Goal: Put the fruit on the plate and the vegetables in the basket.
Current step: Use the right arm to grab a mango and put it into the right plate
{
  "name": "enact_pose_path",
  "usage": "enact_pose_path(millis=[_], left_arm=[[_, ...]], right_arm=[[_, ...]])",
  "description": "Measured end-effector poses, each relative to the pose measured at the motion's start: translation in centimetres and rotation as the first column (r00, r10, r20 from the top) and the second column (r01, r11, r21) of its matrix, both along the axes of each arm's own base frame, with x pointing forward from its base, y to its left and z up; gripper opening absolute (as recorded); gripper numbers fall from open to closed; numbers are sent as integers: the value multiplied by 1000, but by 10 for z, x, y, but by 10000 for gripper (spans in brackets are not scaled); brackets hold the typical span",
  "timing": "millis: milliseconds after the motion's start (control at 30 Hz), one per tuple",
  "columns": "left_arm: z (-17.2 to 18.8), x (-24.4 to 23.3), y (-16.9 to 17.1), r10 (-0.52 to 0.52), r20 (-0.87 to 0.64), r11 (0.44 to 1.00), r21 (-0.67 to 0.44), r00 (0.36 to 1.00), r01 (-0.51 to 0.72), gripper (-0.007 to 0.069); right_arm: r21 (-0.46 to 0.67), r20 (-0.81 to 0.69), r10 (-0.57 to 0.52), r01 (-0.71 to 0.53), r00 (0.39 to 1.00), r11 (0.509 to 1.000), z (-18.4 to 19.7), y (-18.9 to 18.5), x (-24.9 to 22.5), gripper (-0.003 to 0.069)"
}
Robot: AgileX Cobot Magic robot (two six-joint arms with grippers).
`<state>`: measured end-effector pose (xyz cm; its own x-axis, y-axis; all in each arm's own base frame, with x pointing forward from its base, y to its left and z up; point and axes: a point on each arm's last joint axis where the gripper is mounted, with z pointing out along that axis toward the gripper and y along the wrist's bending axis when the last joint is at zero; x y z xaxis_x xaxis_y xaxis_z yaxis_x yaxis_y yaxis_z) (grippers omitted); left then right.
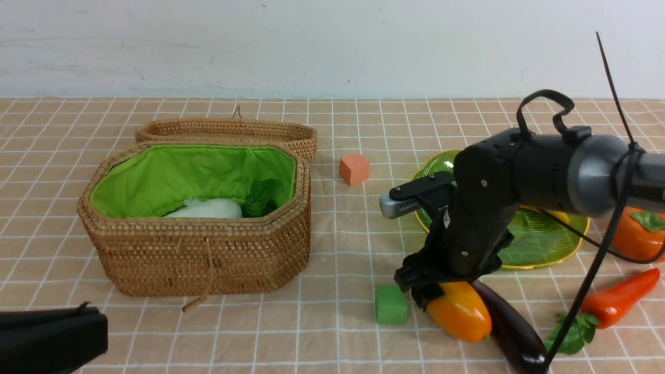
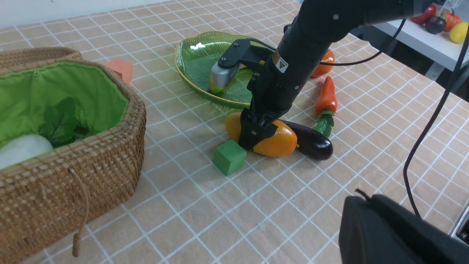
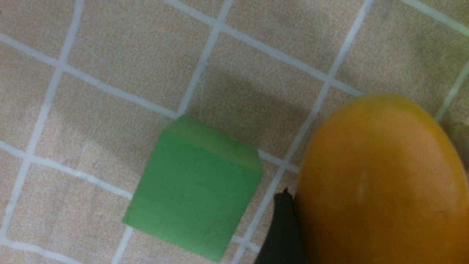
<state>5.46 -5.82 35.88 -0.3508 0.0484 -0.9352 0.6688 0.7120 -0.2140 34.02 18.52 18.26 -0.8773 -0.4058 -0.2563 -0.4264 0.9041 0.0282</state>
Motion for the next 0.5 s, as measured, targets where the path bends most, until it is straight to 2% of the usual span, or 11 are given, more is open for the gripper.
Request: enact_pose_path(millis=[267, 500], left_arm=[[0, 0, 0, 0, -1, 1000, 1, 1000, 0, -13], [0, 0, 0, 0, -1, 1000, 1, 1000, 0, -13]], right_arm=[[58, 11, -22, 21, 1000, 998, 15, 2, -5, 517], [132, 149, -43, 23, 988, 991, 75, -10, -19, 517]])
